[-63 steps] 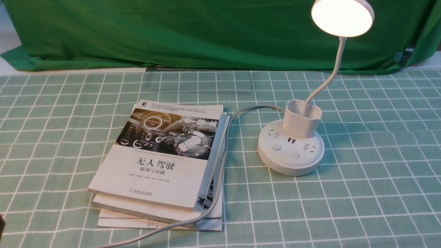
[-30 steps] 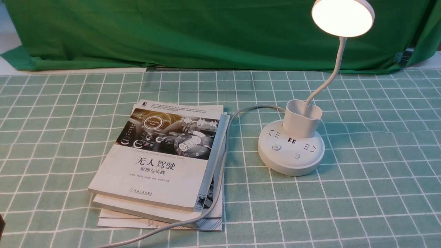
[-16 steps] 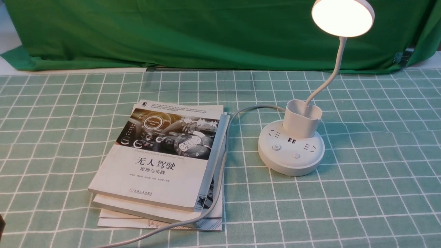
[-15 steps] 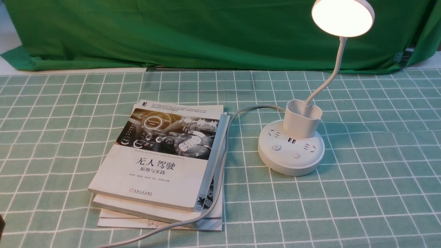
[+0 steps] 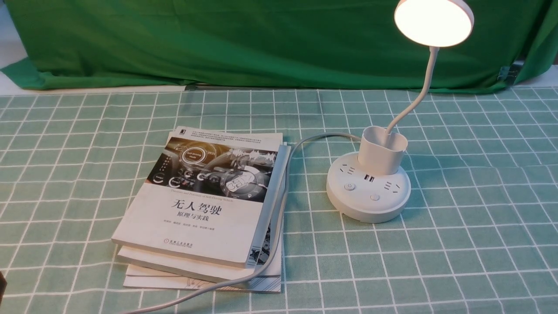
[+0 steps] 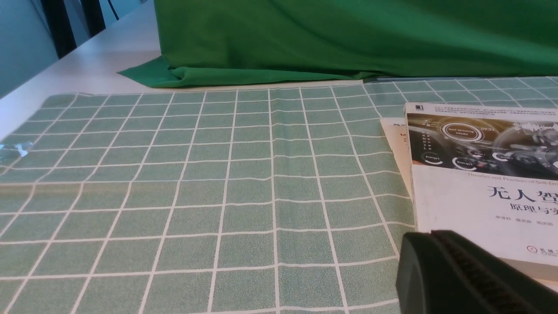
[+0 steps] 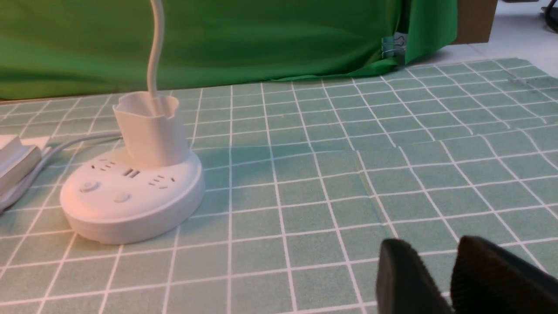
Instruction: Turn on the table lamp.
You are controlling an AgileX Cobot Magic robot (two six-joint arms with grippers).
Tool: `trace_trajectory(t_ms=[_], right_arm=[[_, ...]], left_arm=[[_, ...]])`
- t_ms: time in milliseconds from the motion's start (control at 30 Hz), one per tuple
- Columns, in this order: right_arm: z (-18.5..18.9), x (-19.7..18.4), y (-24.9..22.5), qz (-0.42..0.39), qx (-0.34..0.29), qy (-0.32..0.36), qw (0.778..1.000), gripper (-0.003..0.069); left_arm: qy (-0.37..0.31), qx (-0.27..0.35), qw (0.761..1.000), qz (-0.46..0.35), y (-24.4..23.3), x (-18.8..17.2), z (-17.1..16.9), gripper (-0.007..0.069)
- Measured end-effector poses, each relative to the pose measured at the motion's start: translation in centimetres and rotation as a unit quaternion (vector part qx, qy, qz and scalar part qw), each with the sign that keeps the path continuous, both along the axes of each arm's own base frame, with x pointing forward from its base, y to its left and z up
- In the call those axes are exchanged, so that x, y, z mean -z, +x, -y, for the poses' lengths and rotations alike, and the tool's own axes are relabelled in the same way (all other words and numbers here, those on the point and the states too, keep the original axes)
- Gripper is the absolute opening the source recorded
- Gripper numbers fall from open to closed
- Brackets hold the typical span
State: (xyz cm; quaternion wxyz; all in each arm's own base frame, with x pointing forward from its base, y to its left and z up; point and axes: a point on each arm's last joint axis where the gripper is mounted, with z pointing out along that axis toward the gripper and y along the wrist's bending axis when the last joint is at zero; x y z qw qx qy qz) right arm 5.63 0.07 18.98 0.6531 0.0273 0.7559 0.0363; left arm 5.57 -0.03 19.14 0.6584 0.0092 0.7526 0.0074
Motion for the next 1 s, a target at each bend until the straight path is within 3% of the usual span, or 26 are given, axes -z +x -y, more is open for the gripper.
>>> trace_trajectory(t_ms=[1000], right_arm=[[0.00, 0.00, 0.00, 0.000, 0.000, 0.000, 1.000, 0.0237]], left_arm=[[0.018, -0.001, 1.000, 0.000, 0.00, 0.00, -0.07, 0.0021]])
